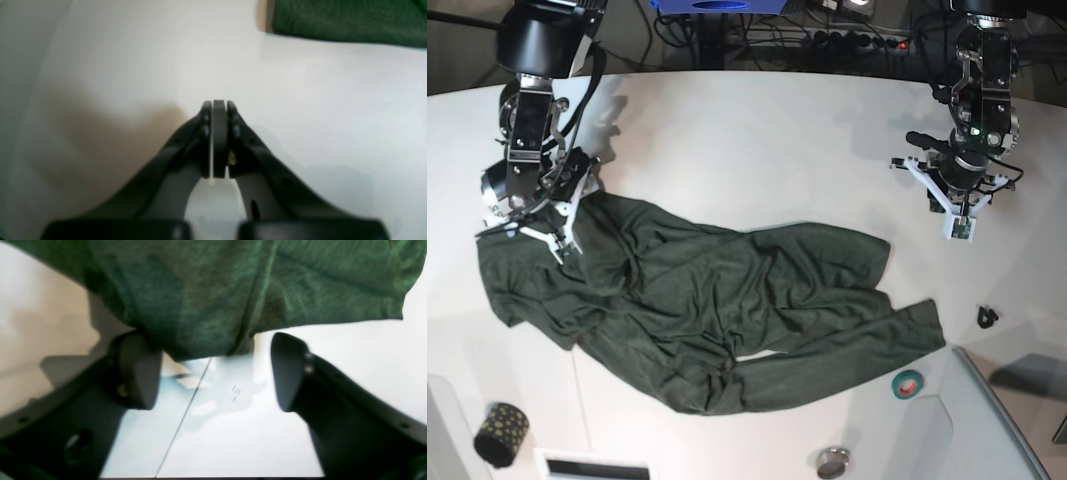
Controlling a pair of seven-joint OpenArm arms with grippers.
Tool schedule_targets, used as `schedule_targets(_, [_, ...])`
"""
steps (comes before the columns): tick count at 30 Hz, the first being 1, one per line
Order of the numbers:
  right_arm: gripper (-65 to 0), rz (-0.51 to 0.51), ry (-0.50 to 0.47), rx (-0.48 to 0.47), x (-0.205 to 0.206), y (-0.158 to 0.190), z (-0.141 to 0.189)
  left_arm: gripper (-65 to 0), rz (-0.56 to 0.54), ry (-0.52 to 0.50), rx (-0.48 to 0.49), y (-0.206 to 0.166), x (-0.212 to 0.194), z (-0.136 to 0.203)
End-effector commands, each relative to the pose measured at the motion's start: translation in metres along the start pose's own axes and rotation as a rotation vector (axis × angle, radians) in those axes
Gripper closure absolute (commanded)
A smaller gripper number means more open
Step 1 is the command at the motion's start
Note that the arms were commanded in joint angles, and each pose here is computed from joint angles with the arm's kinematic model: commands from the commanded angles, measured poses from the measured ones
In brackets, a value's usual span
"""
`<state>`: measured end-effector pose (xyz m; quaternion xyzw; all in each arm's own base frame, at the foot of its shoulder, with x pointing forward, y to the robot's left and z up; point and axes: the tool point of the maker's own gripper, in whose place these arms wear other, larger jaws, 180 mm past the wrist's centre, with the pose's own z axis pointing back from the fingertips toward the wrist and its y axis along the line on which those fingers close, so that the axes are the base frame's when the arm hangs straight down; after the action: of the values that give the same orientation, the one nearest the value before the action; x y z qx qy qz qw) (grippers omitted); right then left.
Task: Layout the t-shirt on the table in an organized manner, then fold the t-shirt properly
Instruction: 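Release the edge and regrasp the shirt fabric with the right gripper, then drag the fabric with the right gripper to spread the shirt flat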
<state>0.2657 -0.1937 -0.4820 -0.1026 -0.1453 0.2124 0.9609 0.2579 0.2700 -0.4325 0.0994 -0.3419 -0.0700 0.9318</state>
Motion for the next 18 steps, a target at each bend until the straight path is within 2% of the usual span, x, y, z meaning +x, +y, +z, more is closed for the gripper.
schedule_targets(1, [-33.6,0.004,-0.011,-0.023,0.007,-0.011,0.001,0.0,-0.01,-0.035,0.016,0.007,0.01,0.003])
schedule_targets(4, [-6.3,0.004,0.004,-0.024,0.002,-0.014,0.0,0.0,-0.01,-0.032,0.016,0.007,0.009,0.003])
schedule_targets(5, [-0.2,0.003,0.003,-0.025,0.001,-0.013,0.0,0.0,-0.01,-0.032,0.016,0.007,0.009,0.003])
schedule_targets(15, [-0.8,-0.002,0.091,-0.194,-0.045,-0.043,0.054,0.0,-0.01,-0.033,0.016,0.007,0.01,0.003])
schedule_targets(18, [-0.8,-0.011,0.124,-0.284,-0.06,-0.062,0.083,0.0,-0.019,-0.033,0.022,0.011,0.01,0.003])
